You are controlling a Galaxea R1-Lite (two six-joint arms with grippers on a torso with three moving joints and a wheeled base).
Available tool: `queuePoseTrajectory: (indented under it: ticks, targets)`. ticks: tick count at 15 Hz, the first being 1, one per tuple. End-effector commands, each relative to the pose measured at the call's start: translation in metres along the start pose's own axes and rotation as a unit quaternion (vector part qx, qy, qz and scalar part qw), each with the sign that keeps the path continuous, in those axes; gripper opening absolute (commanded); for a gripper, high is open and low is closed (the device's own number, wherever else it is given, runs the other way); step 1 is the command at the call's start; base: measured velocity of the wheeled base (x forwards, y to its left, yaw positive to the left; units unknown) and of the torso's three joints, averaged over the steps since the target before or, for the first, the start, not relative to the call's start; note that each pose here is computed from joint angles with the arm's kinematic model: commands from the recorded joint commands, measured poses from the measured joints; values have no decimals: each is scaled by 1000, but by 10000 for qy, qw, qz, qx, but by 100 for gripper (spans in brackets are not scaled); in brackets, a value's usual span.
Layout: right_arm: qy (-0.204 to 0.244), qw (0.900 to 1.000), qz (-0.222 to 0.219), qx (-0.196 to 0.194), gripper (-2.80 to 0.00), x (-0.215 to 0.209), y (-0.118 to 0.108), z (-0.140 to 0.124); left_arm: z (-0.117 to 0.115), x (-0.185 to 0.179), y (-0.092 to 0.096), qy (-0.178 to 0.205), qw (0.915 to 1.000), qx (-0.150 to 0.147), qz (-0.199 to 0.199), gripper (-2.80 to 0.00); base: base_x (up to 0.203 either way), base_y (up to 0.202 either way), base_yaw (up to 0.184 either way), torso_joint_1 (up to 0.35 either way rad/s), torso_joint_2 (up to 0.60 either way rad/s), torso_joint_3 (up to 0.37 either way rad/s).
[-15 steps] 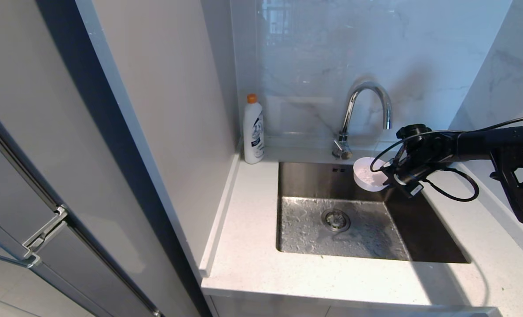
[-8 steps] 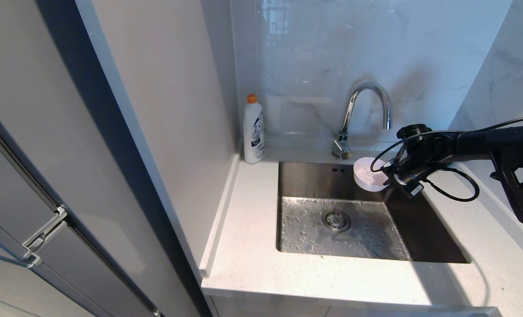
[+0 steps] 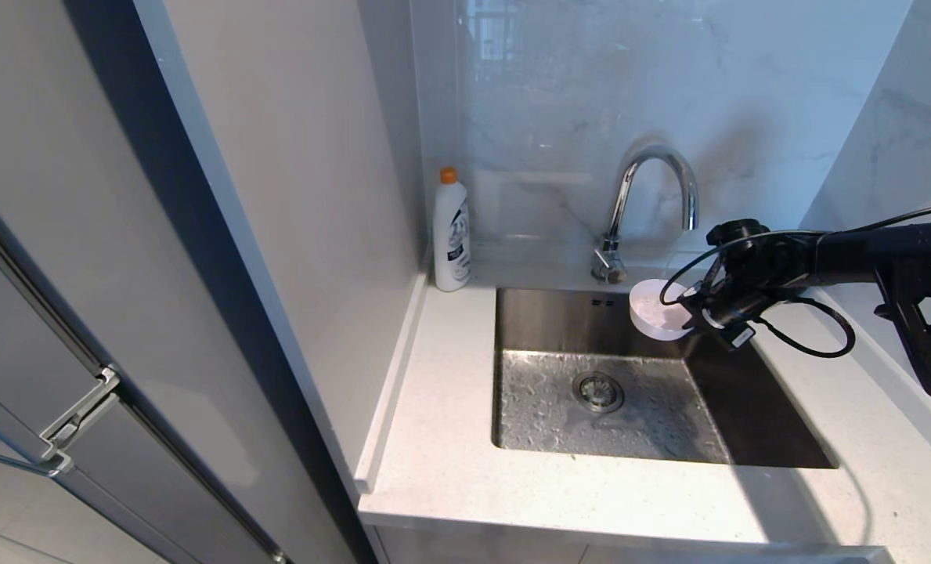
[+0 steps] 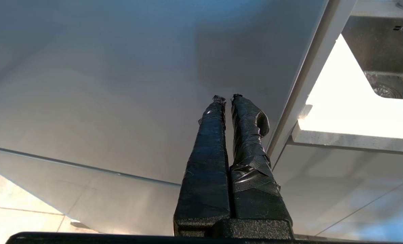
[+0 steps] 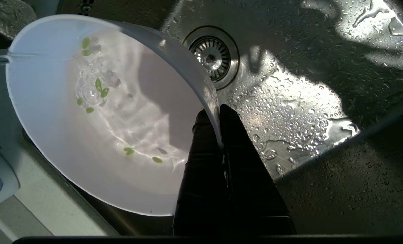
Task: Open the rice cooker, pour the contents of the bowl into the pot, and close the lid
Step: Fill a bowl with water from the tap, then place the bowl on the table
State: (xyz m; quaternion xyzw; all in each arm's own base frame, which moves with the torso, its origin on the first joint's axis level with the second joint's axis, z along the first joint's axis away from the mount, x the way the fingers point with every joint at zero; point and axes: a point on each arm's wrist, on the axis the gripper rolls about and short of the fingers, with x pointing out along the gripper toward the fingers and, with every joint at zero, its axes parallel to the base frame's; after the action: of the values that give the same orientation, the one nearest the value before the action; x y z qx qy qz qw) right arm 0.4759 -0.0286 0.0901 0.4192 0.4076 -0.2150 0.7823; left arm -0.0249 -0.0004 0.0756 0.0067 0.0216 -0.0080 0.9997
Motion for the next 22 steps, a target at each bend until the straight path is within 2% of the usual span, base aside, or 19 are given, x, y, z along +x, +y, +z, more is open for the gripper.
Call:
queuePoseTrajectory:
  ticks: [1,3,8,12,16,19,22]
  targets:
    - [-70,9999,36,80,-280,-15,-2,6,0,0,0,-7,10000,-8,1,-280,0,0,0,0,0,0]
    - [-70,9997,-101,215,-280,-27,-17,13,0,0,0,-23,10000,-15,-2,-280,0,0,0,0,0,0]
    - [208,9971,-608,397,-280,-43,-72,5,0,0,0,-10,10000,-8,1,-280,0,0,0,0,0,0]
    - [-95,9979,-569,299,-280,-77,-112,2,0,0,0,-18,10000,-8,2,-280,0,0,0,0,0,0]
    - [-273,9964,-738,322,-280,-112,-155,4,0,0,0,-25,10000,-8,2,-280,0,0,0,0,0,0]
    - [-232,9943,-984,341,-280,-129,-200,-2,0,0,0,-25,10000,-15,2,-280,0,0,0,0,0,0]
    - [-412,9918,-1168,321,-280,-144,-245,-8,0,0,0,-25,10000,-15,2,-280,0,0,0,0,0,0]
